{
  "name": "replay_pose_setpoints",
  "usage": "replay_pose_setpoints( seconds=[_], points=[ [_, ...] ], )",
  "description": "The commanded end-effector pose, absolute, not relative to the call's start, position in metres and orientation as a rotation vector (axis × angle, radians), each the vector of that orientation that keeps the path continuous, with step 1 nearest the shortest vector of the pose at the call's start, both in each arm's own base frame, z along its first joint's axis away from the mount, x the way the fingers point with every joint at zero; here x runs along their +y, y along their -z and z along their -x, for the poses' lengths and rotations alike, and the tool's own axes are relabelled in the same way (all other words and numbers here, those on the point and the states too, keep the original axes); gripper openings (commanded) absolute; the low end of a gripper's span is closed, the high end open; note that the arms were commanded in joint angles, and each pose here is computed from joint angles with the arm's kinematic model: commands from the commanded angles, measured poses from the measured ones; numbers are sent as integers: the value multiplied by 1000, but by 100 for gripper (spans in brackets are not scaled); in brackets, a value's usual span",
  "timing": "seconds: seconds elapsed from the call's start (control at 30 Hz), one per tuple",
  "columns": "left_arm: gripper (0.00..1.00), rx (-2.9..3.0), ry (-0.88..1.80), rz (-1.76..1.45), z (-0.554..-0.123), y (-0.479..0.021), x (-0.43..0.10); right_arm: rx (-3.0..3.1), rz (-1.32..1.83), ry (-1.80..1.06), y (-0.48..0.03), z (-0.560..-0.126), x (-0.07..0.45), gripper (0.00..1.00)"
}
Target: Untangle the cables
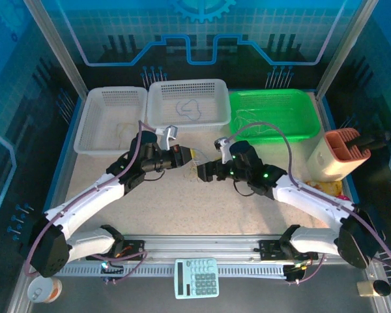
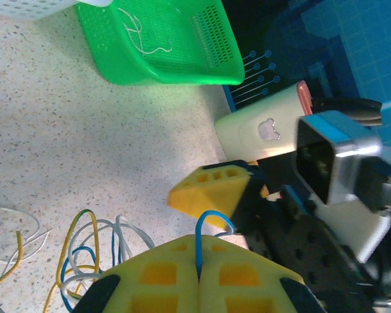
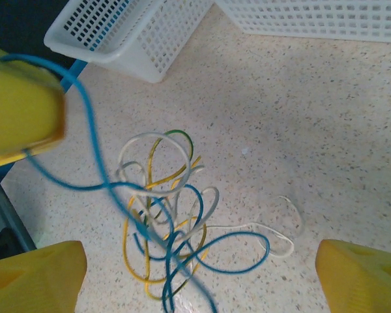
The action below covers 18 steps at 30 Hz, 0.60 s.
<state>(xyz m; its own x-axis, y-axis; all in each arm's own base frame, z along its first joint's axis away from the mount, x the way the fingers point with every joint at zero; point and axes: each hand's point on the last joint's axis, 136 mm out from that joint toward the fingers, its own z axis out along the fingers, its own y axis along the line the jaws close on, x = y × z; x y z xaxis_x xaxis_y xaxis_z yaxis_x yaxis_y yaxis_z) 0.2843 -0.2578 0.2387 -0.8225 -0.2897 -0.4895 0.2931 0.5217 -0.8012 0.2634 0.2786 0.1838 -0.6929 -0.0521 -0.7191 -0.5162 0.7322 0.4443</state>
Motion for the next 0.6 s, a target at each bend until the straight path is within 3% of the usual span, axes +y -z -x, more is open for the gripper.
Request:
replay_pose_setpoints(
  seconds=[0.0, 0.07, 0.27, 0.33, 0.57],
  points=[
    [0, 2126, 1332, -12, -287, -262, -262, 2152, 401, -914, -191, -276, 298, 86],
    [0, 2116, 1349, -10, -286, -266, -263, 2165, 386, -907, -180, -283, 302, 76],
    [0, 2062, 1423, 12, -284, -292, -265, 2262, 346, -840, -130, -288, 297, 32],
    [0, 2036, 1454, 20, -284, -304, -266, 2307, 328, -806, -110, -286, 290, 28],
    [0, 1951, 1499, 23, -281, -339, -264, 2410, 295, -747, -70, -276, 277, 29]
  ],
)
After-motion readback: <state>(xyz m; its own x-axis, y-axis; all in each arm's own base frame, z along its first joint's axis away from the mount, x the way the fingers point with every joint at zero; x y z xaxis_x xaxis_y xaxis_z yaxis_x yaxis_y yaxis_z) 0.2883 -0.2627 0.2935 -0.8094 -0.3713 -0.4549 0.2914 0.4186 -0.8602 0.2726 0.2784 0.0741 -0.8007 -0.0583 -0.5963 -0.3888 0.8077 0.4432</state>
